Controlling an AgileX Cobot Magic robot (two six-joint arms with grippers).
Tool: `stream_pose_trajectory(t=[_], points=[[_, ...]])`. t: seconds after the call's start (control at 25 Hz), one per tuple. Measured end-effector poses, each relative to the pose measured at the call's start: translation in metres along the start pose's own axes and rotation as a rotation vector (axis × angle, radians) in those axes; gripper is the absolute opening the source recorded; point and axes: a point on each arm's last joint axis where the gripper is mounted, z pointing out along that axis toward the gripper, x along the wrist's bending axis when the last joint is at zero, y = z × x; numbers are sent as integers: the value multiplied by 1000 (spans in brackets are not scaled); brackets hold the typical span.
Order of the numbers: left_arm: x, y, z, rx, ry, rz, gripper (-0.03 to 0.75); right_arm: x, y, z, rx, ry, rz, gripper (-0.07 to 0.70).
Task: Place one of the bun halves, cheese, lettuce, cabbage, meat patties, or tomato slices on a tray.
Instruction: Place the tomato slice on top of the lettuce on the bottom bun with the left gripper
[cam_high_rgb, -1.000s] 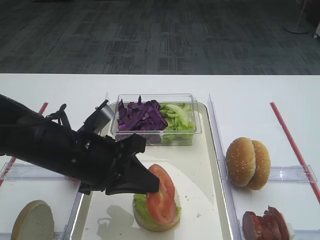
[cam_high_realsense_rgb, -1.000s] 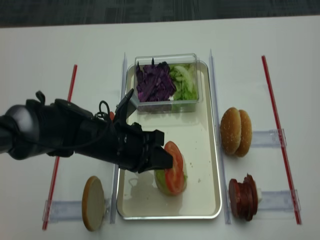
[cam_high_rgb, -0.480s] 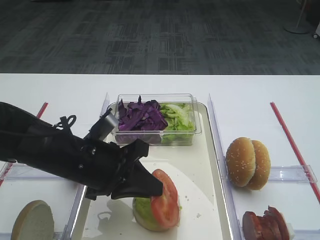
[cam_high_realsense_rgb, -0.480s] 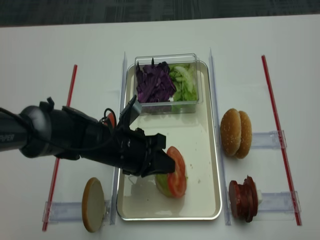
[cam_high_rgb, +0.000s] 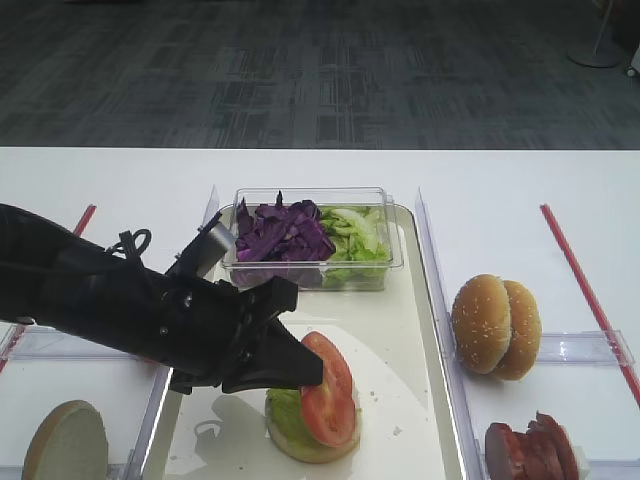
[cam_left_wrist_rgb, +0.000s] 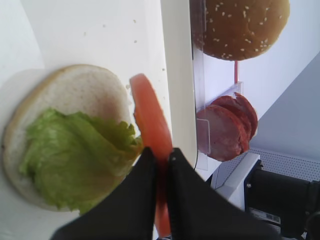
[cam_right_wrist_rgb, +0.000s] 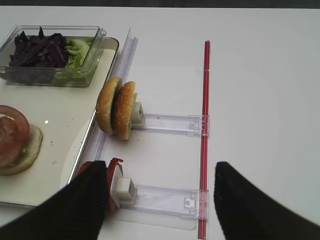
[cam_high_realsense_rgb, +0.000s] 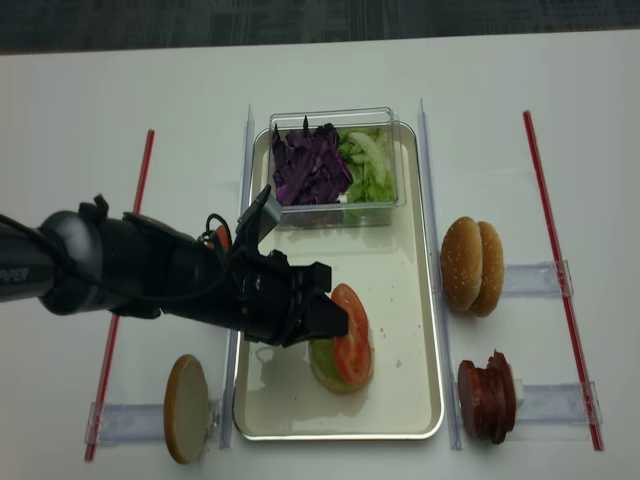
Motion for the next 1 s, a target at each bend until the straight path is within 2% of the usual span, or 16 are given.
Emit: stream_pose_trajectory(t=[0.28,0.4,0.52,1.0], points=[[2,1,0,-7,13,-2,24,0,0,0,0,0,0,484],[11,-1,8,23,16,-39,24,0,0,0,0,0,0,484],[15,-2,11,37,7,-57,24,0,0,0,0,0,0,484],[15,-1,11,28,3,8,24,0,0,0,0,0,0,484]])
